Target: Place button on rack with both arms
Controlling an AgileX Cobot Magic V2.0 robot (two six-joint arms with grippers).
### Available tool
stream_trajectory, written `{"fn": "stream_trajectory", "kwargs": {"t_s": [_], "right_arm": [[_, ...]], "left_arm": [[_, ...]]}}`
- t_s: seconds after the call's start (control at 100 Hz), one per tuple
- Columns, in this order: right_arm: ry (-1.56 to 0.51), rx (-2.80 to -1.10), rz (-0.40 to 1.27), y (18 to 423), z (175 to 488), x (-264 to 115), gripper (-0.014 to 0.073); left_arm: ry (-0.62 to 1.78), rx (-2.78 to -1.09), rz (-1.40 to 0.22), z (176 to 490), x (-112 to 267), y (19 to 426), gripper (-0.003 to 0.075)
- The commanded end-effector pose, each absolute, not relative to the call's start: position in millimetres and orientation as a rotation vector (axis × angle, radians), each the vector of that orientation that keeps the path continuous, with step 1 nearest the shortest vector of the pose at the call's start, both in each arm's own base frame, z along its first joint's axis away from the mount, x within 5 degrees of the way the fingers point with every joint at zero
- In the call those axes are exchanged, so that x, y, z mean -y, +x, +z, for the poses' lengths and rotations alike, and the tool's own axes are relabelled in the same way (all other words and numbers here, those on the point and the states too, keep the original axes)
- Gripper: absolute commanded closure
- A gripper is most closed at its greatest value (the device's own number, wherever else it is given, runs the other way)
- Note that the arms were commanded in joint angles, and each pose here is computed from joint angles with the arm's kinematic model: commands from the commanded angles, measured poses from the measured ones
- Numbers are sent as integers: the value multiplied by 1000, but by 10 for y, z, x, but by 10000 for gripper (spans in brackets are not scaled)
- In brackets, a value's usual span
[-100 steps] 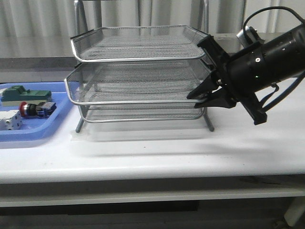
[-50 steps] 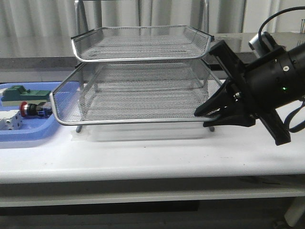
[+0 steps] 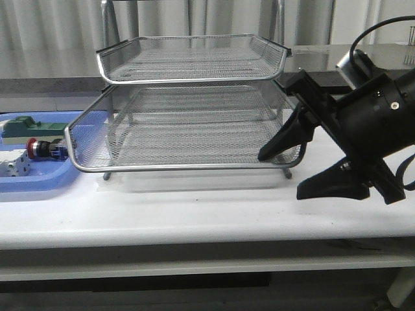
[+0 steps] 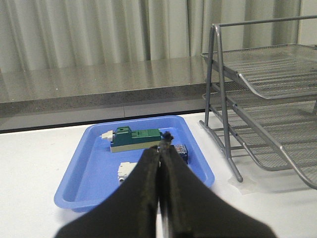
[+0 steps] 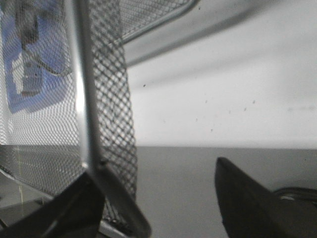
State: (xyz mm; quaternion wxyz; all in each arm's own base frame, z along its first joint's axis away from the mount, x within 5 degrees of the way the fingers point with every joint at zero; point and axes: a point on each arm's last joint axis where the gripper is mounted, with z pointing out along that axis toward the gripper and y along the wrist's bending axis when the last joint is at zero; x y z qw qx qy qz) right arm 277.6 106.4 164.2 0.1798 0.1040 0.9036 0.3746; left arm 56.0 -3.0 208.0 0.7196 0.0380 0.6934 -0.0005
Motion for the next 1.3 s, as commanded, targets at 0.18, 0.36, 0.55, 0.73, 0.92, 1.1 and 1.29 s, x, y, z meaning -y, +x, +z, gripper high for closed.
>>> {"fn": "stream_trajectory", "kwargs": {"t_s": [0.18,0.36,0.55,0.73,0.92,1.1,1.29], "right_arm": [[62,-2479,1120,2655,1980,-1119,11],[-66,-2459,1069,2527,2186,-1089,12],[-194,-2553,923,2334,2296,-999,12],[-245,-2599,695,2143,2459,-838,13],[-226,-2510,488,1885,2774,-649,13],[-174,-2409,318,1595,3031,-461,13],[-101,-2343,186,1261,3201,-278,13]], "left_arm": [[82,-1463,-17,2018,37,549,741],[82,-1463,-17,2018,37,549,741],[82,-1463,-17,2018,37,549,741],[82,-1463,-17,2018,37,549,741],[82,-1463,-17,2018,37,549,741],[82,-1463,-17,2018,37,549,741],[82,-1463,-17,2018,37,549,741]]}}
